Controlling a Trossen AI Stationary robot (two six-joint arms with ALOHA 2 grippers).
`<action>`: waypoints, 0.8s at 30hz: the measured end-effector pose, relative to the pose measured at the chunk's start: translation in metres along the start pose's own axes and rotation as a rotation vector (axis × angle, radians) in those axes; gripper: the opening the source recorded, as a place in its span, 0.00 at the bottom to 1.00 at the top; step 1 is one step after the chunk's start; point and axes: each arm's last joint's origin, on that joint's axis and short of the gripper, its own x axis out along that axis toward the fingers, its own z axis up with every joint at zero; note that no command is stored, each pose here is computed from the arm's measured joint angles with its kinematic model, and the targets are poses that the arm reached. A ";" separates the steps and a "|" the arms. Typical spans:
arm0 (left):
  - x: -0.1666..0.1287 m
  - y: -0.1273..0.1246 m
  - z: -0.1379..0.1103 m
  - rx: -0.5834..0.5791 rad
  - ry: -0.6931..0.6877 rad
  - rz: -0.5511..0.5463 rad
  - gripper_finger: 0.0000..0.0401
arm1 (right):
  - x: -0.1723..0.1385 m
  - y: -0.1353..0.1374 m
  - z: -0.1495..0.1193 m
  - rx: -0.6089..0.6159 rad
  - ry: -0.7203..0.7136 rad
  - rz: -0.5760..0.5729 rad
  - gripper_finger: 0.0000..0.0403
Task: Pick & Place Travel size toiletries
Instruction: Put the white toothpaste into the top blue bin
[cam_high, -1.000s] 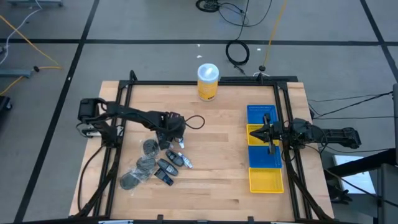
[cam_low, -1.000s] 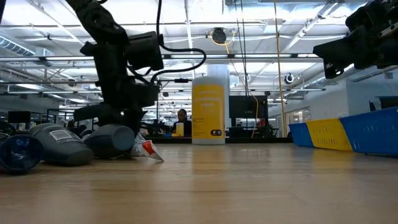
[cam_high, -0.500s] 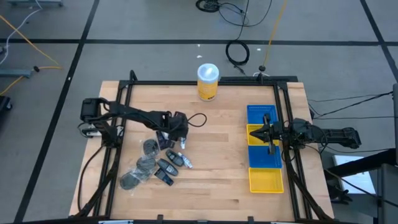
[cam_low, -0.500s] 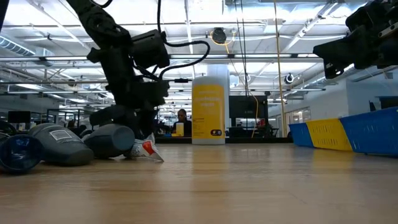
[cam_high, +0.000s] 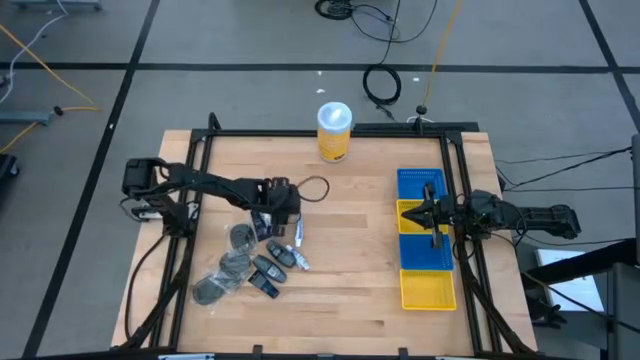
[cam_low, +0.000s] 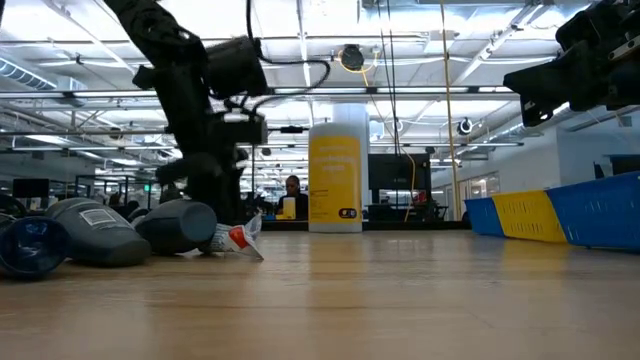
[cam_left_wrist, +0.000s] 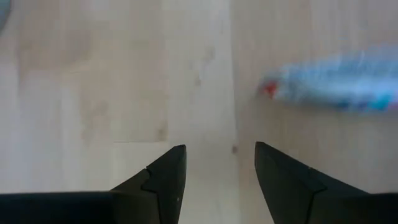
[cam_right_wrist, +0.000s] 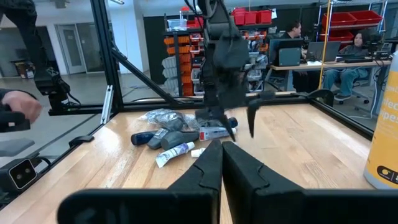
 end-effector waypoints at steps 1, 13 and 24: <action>-0.004 0.000 0.001 -0.073 -0.020 -0.023 0.47 | 0.000 0.000 0.000 0.000 0.000 -0.001 0.01; 0.004 -0.014 0.015 -0.650 -0.093 -0.201 0.62 | 0.000 0.000 0.000 0.000 0.000 0.000 0.01; 0.010 -0.019 0.016 -0.764 -0.101 -0.151 0.65 | 0.000 0.000 0.000 0.000 0.000 0.000 0.01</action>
